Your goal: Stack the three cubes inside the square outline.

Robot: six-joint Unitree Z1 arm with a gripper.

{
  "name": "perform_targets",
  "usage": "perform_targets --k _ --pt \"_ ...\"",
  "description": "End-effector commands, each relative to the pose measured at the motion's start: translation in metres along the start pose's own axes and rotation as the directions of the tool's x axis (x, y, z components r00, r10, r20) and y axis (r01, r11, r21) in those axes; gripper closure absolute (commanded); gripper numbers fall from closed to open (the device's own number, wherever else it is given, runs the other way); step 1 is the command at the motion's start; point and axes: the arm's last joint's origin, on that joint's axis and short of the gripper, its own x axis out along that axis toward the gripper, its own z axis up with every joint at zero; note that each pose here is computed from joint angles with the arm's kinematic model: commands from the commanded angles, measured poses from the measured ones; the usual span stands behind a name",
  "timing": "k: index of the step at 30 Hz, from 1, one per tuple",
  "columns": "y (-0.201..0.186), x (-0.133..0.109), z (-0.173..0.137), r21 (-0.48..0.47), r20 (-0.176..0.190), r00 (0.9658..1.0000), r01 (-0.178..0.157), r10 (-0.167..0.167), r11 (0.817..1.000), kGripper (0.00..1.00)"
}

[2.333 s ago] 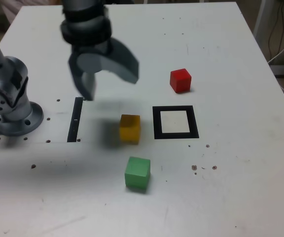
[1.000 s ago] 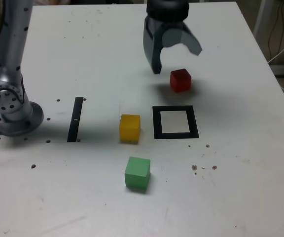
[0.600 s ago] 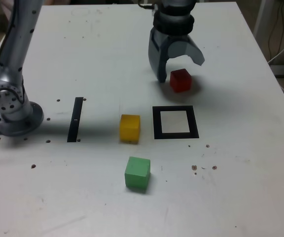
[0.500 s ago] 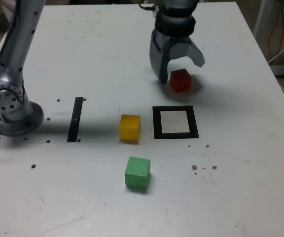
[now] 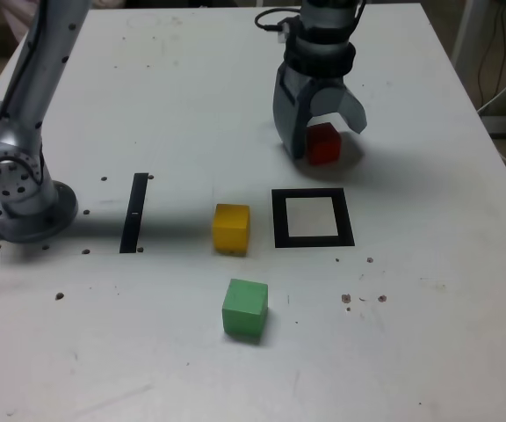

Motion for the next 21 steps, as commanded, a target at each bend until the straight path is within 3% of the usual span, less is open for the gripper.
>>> perform_targets --k 1,21 --pt "-0.0025 0.0007 0.0014 0.003 0.005 1.0 0.007 -0.007 1.0 0.15" --pt "-0.0096 0.0077 0.0024 0.017 -0.01 0.9992 0.038 -0.037 0.999 0.35"
